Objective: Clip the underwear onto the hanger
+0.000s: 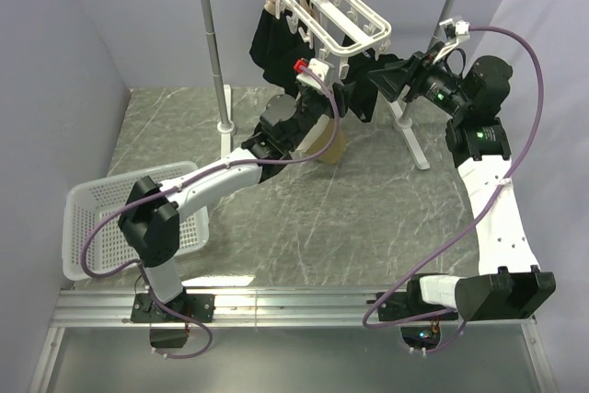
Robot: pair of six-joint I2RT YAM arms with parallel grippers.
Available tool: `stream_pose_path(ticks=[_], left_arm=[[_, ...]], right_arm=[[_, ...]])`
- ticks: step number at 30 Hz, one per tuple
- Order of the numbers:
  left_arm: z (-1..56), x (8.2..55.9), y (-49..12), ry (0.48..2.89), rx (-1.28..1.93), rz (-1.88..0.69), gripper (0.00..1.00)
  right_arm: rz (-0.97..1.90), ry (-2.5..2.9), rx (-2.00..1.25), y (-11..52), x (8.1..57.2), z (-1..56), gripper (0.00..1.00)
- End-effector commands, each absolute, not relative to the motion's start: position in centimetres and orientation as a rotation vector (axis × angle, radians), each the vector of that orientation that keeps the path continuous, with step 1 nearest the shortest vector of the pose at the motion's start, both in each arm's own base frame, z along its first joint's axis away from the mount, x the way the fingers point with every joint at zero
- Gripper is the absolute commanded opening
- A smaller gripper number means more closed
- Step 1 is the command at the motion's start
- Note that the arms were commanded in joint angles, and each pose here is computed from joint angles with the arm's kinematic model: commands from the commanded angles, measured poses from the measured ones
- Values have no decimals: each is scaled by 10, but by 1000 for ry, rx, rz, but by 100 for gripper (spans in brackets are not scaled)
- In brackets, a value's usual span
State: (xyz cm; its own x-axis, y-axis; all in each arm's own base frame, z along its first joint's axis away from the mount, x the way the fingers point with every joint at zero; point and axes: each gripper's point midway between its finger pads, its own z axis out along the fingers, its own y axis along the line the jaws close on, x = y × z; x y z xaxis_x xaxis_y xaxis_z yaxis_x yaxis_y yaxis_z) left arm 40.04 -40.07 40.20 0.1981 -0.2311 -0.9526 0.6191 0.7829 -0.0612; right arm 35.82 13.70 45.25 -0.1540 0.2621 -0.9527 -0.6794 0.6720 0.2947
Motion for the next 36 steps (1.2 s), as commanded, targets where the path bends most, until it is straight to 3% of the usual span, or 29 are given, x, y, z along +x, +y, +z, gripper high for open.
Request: stream_pose_path(ticks=[1, 14, 25, 31, 36], left_arm=[[442, 402, -395, 1146, 278, -625, 63], [455, 389, -401, 1088, 350, -662, 32], [457, 379, -400, 1075, 384, -685, 22], [457, 376, -399, 1073, 399, -690, 31], [457, 371, -395, 1094, 427, -696, 55]], right_arm=[[870, 1455, -398, 140, 351, 477, 72], [941, 1435, -422, 148, 361, 475, 73], [1004, 1385, -485, 156, 376, 484, 74], [1023, 1384, -511, 159, 378, 484, 72], [1002, 1404, -506, 157, 373, 476, 71]])
